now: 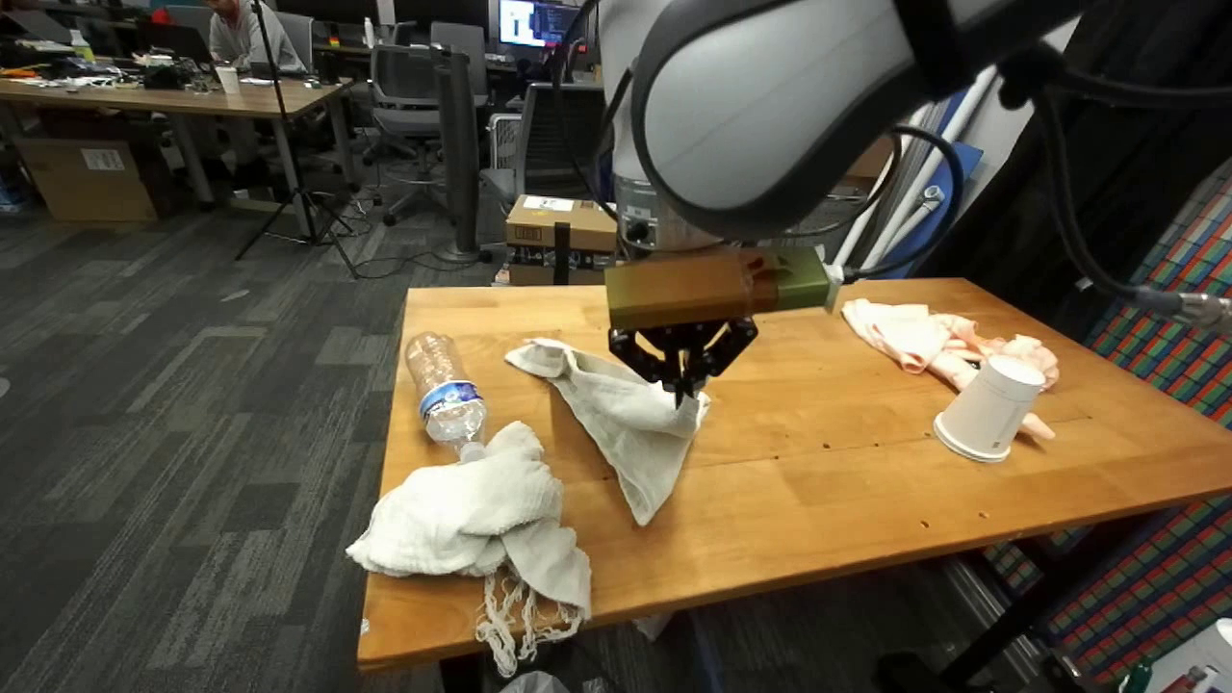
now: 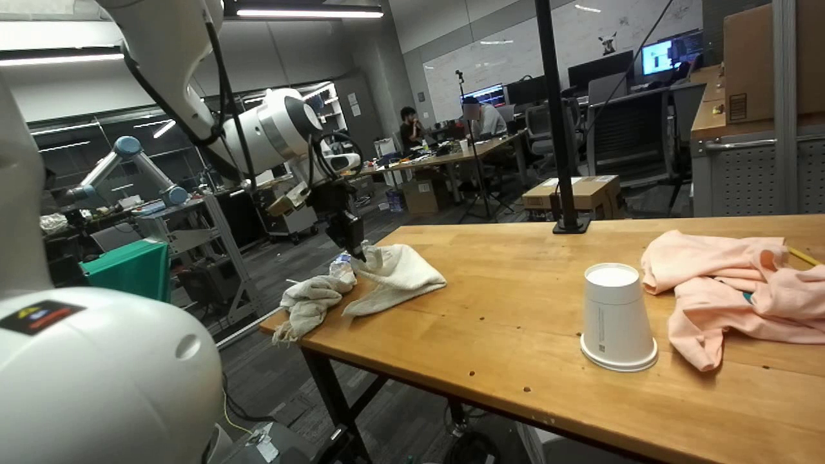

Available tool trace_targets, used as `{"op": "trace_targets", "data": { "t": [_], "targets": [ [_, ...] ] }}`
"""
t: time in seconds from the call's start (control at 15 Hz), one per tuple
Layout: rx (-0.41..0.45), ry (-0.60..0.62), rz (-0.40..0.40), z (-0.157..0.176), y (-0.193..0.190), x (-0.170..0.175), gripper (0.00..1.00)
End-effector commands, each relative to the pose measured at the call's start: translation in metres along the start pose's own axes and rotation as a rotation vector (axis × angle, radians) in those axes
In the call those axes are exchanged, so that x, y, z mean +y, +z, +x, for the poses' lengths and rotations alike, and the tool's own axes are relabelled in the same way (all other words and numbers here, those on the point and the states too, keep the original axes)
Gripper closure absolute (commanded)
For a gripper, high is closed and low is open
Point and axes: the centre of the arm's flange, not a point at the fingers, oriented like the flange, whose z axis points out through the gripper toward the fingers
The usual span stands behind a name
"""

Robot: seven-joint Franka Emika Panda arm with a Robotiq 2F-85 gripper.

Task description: Fold the towel

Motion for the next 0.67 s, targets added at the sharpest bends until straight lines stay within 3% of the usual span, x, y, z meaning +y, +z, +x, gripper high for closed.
{"op": "trace_targets", "data": {
  "t": [0.0,0.6],
  "targets": [
    [0.01,-0.003,0.008,-0.024,0.019,0.0,0.99],
    [-0.013,-0.084,-0.014,-0.036,0.034,-0.033,0.99]
  ]
}}
